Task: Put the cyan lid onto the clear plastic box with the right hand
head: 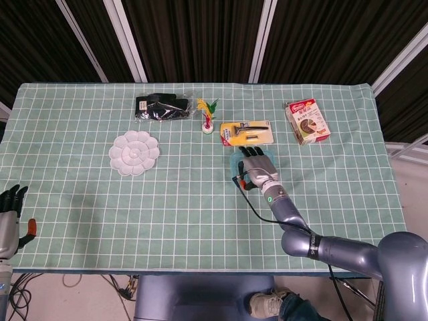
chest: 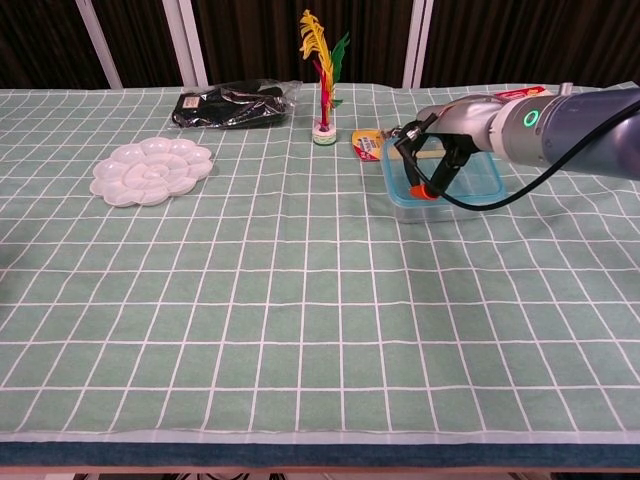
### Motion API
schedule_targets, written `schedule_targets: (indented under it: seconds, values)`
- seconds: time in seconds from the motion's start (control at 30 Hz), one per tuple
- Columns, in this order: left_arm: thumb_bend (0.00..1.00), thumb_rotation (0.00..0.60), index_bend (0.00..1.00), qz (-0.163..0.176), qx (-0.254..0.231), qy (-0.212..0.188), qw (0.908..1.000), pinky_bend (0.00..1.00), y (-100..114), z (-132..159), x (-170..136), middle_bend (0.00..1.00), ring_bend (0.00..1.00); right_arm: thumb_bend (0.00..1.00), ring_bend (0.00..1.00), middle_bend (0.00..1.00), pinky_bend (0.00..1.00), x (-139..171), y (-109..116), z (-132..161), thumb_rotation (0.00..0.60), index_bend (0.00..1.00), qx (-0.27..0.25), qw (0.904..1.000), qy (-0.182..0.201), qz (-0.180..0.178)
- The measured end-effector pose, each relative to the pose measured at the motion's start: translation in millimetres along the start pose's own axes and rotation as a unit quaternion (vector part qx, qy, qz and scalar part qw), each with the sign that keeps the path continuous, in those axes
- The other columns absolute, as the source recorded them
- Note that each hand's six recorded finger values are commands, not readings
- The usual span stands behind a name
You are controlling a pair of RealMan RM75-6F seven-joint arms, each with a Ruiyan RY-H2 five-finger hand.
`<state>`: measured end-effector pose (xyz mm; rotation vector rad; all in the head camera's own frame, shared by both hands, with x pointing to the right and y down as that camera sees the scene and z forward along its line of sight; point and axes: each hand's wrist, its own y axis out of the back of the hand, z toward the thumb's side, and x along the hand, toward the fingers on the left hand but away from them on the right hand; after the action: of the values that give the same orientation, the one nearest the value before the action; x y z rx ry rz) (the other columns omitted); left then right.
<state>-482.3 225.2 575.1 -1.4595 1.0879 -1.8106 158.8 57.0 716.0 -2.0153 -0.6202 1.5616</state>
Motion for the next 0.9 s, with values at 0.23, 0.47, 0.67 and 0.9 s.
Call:
schedule_targets:
  seconds: [0.23,0.47,0.67,0.9]
  values:
    - [0.53,0.6,0.06,0.001,-0.001,0.0,1.0,0.0,0,0,0,0.0,0.0,0.55,0.0,0.02,0.0,-3,4,3,0.6,0.6,-0.005,0.9999,0.001,-0.011]
    - [0.53,0.6,0.06,-0.003,-0.003,0.0,1.0,0.0,0,0,0,0.0,0.0,0.55,0.0,0.01,0.0,-5,33,-1,0.6,0.6,-0.023,0.9986,-0.005,-0.047]
    - [0.53,0.6,0.06,-0.007,-0.004,-0.001,1.0,0.0,-1,1,0,0.0,0.0,0.55,0.0,0.01,0.0,-10,49,-11,0.6,0.6,-0.041,0.997,-0.021,-0.063]
    - [0.53,0.6,0.06,-0.01,-0.007,0.001,0.9999,0.0,-2,1,0,0.0,0.0,0.54,0.0,0.01,0.0,-23,50,-16,0.6,0.6,-0.058,0.9961,-0.032,-0.059]
